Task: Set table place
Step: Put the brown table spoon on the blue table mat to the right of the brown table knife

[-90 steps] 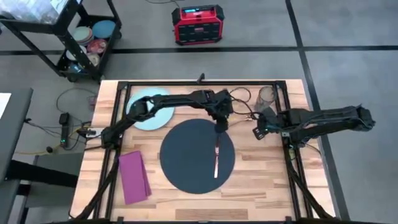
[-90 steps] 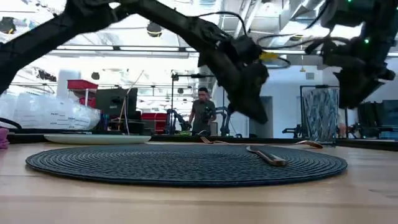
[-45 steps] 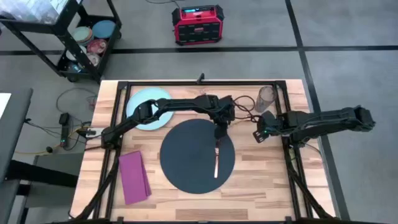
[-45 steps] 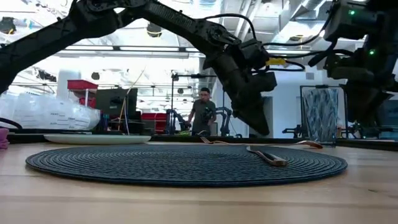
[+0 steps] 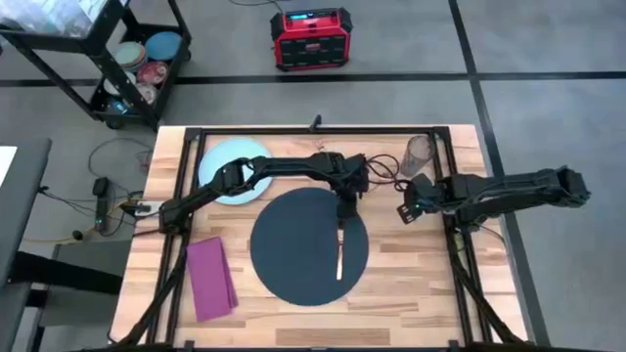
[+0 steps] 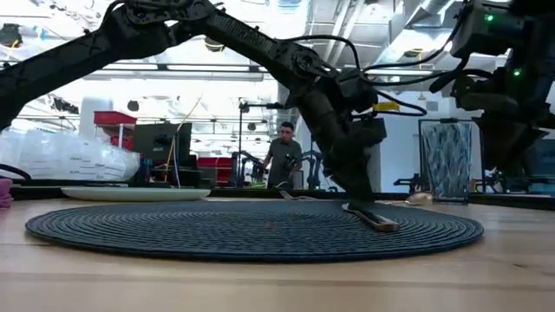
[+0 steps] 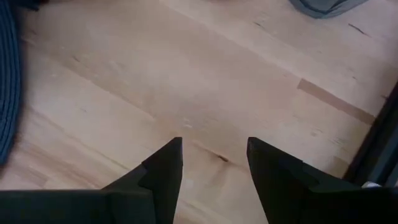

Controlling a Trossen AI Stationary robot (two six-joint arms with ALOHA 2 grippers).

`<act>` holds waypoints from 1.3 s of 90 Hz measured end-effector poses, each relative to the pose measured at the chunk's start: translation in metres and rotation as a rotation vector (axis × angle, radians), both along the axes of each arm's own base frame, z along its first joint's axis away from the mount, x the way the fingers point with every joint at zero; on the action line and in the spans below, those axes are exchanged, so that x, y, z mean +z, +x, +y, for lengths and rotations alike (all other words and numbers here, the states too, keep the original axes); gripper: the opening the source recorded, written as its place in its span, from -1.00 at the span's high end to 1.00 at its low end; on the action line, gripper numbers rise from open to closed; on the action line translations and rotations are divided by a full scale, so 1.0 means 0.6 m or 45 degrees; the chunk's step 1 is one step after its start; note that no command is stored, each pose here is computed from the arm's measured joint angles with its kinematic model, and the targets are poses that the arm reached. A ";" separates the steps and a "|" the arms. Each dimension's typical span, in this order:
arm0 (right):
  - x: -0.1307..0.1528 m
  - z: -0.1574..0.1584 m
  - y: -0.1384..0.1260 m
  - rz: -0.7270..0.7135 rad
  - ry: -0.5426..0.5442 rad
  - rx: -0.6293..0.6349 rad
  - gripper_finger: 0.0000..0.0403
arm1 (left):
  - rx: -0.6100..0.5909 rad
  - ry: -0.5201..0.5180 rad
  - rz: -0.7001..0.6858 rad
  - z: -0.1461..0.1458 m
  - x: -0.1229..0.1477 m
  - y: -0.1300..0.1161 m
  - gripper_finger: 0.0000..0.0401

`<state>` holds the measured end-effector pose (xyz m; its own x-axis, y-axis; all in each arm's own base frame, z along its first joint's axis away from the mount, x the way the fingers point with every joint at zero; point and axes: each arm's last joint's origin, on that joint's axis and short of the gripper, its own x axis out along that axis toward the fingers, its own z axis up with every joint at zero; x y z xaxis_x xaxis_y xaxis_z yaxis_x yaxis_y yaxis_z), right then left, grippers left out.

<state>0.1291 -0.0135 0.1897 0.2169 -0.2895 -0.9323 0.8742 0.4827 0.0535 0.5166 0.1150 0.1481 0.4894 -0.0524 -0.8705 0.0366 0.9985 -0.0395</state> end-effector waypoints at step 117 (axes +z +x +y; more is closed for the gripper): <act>0.002 -0.001 0.007 -0.064 -0.028 -0.034 0.18 | 0.008 -0.095 -0.256 0.038 0.032 0.028 0.33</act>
<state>0.1331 -0.0144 0.1910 0.2551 -0.3163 -0.9137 0.8831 0.4611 0.0869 0.5334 0.1381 0.1670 0.6535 -0.1092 -0.7490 0.0447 0.9934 -0.1059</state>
